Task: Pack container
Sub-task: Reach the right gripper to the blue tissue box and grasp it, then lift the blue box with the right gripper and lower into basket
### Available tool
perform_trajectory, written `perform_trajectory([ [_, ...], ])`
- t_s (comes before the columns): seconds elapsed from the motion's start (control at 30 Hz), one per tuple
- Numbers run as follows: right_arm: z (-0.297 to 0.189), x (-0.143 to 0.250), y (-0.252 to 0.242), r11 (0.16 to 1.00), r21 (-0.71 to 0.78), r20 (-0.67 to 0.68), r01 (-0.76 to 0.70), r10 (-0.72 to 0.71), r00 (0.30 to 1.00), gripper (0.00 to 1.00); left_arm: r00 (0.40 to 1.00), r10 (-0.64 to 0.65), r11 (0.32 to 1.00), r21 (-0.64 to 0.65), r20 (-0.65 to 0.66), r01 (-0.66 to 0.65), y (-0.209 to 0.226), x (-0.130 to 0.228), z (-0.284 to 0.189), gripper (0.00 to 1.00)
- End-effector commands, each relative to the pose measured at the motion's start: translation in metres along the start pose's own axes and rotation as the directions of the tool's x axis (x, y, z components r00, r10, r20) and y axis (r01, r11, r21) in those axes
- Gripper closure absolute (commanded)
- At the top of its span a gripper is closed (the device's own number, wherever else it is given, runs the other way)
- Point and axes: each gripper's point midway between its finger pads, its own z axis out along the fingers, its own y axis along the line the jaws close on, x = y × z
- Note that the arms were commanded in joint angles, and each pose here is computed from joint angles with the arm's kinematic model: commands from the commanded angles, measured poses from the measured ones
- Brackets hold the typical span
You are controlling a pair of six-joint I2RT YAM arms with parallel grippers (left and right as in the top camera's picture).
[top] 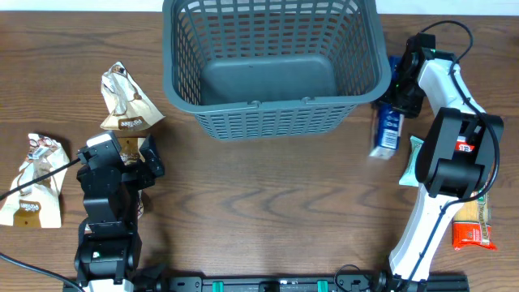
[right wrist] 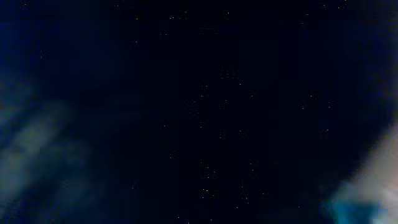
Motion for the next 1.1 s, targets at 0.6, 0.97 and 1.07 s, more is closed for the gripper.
perform_trajectory([
  [0.6, -0.177, -0.075, -0.021, 0.998, -0.055, 0.389, 0.039, -0.015, 0.921, 0.99, 1.0, 0.003, 1.0, 0.005, -0.001, -0.003, -0.001, -0.007, -0.004, 0.01],
  [0.97, -0.362, -0.051, 0.019, 0.948, 0.067, 0.735, 0.312, -0.258, 0.627, 0.99, 1.0, 0.004, 1.0, 0.003, -0.01, -0.004, -0.001, -0.004, -0.004, 0.01],
  [1.07, -0.406, -0.035, 0.046, 0.894, 0.161, 0.799, 0.418, -0.367, 0.476, 0.99, 1.0, 0.004, 1.0, 0.003, -0.01, -0.004, -0.001, -0.004, -0.004, 0.01],
])
